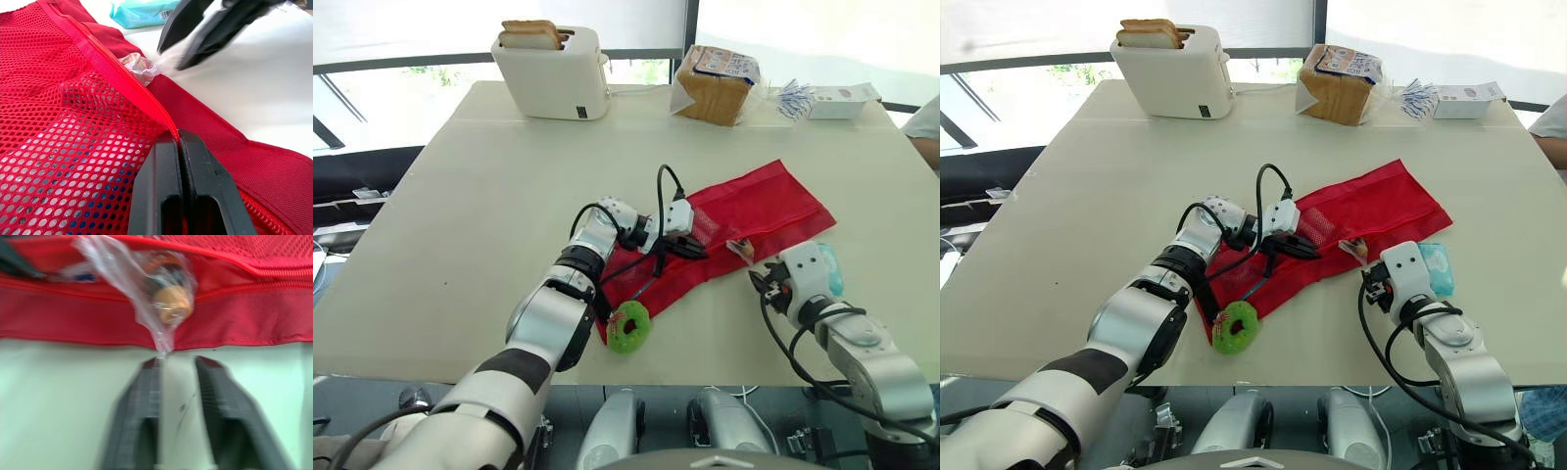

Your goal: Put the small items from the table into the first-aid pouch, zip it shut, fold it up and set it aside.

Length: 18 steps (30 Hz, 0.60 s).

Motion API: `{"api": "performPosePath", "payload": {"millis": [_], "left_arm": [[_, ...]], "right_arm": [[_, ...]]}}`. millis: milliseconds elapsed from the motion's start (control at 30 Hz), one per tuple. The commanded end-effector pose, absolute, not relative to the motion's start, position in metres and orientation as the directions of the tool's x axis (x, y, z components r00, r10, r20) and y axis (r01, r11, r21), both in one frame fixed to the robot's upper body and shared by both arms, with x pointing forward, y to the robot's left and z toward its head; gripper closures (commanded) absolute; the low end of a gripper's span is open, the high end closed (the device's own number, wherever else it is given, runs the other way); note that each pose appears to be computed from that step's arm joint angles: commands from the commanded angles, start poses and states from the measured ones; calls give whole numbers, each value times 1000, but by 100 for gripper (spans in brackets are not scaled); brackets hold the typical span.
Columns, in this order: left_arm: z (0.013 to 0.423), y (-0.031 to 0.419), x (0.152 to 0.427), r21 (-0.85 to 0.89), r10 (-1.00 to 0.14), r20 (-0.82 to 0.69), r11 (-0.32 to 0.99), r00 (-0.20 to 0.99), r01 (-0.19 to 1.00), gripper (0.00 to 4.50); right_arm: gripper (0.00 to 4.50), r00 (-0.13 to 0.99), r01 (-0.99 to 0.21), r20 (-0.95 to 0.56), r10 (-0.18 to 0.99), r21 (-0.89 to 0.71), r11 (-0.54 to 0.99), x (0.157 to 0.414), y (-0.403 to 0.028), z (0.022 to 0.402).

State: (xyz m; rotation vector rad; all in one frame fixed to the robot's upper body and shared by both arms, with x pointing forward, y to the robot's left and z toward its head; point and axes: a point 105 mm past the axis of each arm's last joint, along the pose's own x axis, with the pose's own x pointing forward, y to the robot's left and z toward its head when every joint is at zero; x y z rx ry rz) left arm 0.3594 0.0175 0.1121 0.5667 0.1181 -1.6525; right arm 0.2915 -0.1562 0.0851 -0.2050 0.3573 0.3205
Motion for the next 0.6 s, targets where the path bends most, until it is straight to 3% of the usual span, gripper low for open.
{"api": "performPosePath", "payload": {"millis": [33, 367, 600], "left_arm": [[118, 14, 358, 271, -904, -421, -200, -71, 941, 450], [116, 15, 357, 266, -903, -424, -204, -76, 942, 450], [117, 17, 359, 259, -906, -418, -187, -65, 948, 450]], "right_arm": [[439, 910, -339, -307, 278, -165, 926, 307, -149, 97], [439, 909, -385, -246, 337, -184, 904, 325, -131, 111], [439, 867, -452, -321, 381, -187, 872, 298, -138, 111]]}}
